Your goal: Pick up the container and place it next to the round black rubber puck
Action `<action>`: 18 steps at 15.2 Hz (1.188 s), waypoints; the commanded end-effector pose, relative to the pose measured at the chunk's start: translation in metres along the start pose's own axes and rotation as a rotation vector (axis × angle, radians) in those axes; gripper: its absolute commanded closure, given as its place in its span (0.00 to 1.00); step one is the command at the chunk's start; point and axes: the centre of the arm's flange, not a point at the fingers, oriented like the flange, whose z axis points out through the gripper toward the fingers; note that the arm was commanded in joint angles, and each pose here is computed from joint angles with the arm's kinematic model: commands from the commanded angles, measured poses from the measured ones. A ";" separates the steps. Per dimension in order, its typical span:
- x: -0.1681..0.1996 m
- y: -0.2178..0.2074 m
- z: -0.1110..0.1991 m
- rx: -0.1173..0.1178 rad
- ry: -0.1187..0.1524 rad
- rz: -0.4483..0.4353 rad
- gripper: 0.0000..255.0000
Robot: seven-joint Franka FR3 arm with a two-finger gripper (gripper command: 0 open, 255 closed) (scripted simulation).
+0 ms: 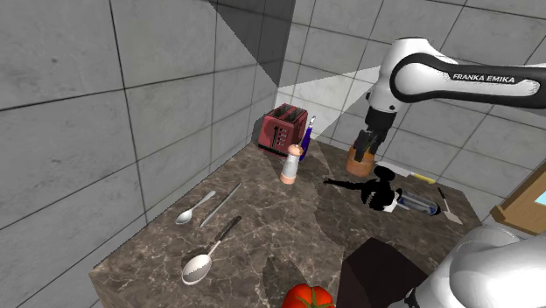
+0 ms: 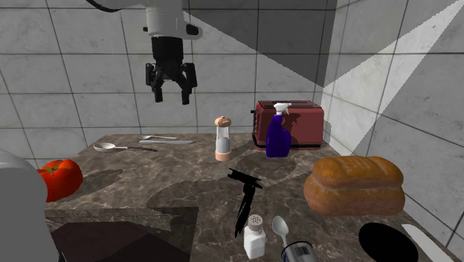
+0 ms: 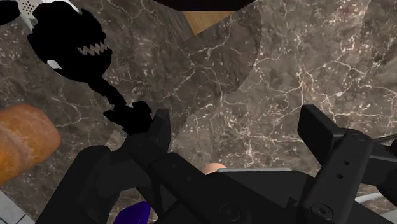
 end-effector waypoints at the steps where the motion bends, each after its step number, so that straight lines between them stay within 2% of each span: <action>1: 0.027 0.002 0.008 0.001 -0.001 -0.014 0.00; 18: 0.246 0.008 0.064 0.009 -0.012 -0.130 0.00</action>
